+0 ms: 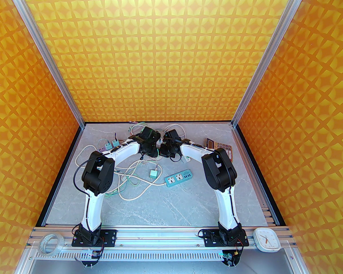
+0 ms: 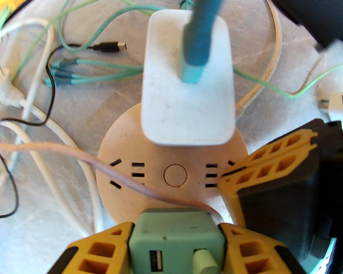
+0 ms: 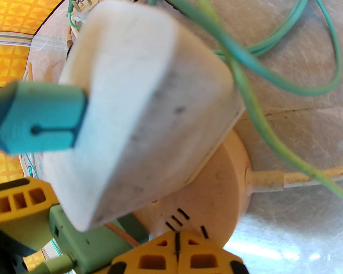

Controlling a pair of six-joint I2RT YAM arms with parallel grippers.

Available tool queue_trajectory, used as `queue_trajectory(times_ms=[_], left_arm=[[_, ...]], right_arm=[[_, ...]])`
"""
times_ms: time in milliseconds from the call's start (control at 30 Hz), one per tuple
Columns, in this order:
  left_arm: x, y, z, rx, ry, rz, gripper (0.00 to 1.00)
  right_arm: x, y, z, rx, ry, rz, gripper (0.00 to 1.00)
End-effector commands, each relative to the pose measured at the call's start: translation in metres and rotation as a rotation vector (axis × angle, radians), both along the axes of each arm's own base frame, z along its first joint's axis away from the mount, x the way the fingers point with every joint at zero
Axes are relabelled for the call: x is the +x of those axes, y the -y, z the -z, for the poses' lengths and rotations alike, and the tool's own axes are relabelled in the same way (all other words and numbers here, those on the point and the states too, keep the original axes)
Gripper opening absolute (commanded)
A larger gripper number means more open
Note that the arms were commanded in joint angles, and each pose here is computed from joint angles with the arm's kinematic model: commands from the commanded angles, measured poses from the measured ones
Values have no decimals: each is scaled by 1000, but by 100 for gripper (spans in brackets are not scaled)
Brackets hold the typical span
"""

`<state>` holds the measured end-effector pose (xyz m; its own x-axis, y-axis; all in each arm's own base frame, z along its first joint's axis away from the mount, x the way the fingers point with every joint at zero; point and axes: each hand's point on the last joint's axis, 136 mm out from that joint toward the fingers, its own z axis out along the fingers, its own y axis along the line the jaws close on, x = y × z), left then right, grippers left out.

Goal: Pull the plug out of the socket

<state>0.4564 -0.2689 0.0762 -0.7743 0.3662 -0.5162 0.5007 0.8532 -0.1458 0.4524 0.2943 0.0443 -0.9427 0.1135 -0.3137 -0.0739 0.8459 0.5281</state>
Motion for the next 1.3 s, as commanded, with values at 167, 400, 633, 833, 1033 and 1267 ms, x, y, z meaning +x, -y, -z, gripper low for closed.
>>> queue_trajectory(times_ms=[167,400,633,833,1033,1267], left_arm=[[5,23,-44,9,117,60,2],[1,28,-25,161,145,87,0],[13,11,-49,-46,115,-6,0],[19,2,-63,-214,65,-51,0],[12,13,-55,-95,82,6,0],[-1,33,-25,165,132,106,0]], right_arm=[[-52,38,84,-219,-246,15,0],[-53,38,86,-223,-251,14,0],[-52,38,85,-224,-252,15,0],[-52,38,85,-225,-251,12,0],[-53,38,86,-229,-253,12,0],[-52,38,85,-231,-252,11,0]])
